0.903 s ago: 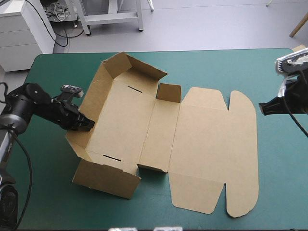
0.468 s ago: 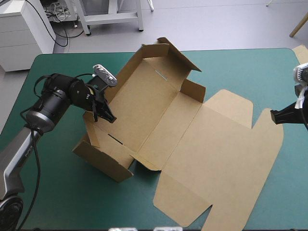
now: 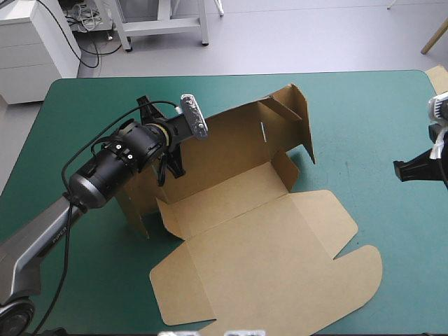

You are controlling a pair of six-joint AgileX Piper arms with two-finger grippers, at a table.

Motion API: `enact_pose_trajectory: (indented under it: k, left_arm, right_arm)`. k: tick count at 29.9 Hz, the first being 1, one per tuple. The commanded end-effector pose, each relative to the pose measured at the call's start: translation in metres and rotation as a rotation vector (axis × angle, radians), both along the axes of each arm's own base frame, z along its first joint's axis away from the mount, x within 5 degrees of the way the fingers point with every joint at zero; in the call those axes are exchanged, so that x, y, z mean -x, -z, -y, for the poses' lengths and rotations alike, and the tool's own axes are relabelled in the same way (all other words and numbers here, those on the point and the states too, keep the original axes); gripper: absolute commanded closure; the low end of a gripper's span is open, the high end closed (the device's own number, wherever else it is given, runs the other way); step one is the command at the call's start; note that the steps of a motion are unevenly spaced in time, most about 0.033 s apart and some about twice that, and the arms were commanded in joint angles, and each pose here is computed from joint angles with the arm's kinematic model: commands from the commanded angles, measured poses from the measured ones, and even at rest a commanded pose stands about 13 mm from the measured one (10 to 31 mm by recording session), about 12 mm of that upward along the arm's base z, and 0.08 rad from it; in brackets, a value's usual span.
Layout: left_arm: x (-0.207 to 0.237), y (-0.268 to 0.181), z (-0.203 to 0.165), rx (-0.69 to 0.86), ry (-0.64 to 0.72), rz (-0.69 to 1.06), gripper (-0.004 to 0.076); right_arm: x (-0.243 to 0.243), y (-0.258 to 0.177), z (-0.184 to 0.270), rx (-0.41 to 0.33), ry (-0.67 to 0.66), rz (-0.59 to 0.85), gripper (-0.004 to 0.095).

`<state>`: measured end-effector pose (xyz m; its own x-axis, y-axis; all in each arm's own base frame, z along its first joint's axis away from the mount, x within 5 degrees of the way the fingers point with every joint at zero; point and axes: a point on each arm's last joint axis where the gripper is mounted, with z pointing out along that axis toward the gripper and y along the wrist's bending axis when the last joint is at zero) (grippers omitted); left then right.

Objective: Fold the box

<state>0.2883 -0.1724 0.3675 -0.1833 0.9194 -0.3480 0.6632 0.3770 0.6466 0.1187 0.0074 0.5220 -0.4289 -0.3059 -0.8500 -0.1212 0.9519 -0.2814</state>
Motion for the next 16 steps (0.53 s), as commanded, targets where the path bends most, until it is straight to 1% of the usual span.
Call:
enact_pose_trajectory:
  k: [1, 8, 16]
  left_arm:
    - [0.010, -0.033, 0.010, 0.061, 0.077, 0.165, 0.0731]
    - [0.018, -0.015, 0.016, -0.089, 0.172, 0.215, 0.0731]
    - [0.038, 0.008, 0.011, -0.078, 0.339, 0.333, 0.0731]
  right_arm:
    - [0.004, -0.013, 0.002, -0.006, 0.006, 0.096, 0.0929]
    - [0.004, -0.013, 0.002, -0.006, 0.006, 0.096, 0.0929]
    - [0.004, -0.013, 0.002, -0.016, 0.010, 0.097, 0.0929]
